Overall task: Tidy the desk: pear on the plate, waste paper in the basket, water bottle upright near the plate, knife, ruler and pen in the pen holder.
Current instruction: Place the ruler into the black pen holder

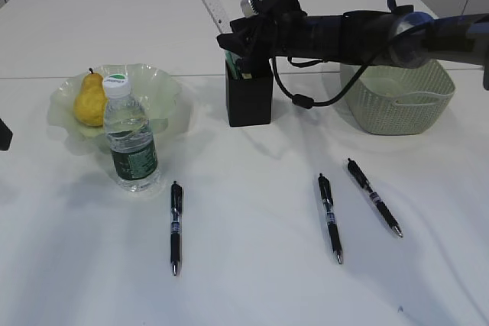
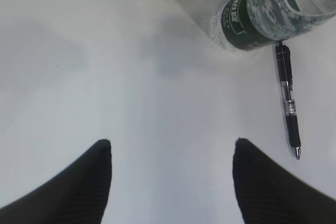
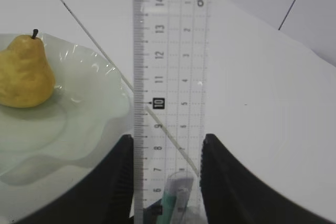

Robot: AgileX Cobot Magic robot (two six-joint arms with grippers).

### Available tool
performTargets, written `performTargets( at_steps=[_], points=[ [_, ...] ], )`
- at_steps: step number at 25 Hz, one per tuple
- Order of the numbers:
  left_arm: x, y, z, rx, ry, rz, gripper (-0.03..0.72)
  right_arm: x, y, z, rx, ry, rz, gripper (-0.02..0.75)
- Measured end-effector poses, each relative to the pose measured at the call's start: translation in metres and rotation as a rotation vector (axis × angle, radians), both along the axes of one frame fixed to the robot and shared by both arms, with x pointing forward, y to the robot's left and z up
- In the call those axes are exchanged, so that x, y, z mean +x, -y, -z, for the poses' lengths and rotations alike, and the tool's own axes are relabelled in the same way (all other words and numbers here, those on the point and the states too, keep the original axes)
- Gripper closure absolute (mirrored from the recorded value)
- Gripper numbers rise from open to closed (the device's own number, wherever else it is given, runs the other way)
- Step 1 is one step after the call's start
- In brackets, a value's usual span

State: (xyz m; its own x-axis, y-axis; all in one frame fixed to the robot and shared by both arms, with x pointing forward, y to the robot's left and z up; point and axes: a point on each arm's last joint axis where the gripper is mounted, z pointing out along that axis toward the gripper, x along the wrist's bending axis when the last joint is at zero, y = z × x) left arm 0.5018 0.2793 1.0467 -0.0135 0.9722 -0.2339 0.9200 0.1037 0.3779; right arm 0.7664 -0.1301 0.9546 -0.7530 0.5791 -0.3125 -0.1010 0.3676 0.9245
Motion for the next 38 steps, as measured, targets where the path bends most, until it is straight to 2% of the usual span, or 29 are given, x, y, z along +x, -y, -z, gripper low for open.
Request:
performTargets(
  at_steps=[8,16,38],
  points=[
    [0.000,0.000,0.000,0.000,0.000,0.000,0.178,0.002,0.000,0.016,0.000,-0.033,0.001,0.450],
    [0.000,0.000,0.000,0.000,0.000,0.000,0.178,0.005,0.011,0.016,0.005,-0.039,0.025,0.450],
    [0.000,0.000,0.000,-0.003,0.000,-0.001,0.178,0.005,0.011,0.021,0.018,-0.061,0.021,0.444]
  ],
)
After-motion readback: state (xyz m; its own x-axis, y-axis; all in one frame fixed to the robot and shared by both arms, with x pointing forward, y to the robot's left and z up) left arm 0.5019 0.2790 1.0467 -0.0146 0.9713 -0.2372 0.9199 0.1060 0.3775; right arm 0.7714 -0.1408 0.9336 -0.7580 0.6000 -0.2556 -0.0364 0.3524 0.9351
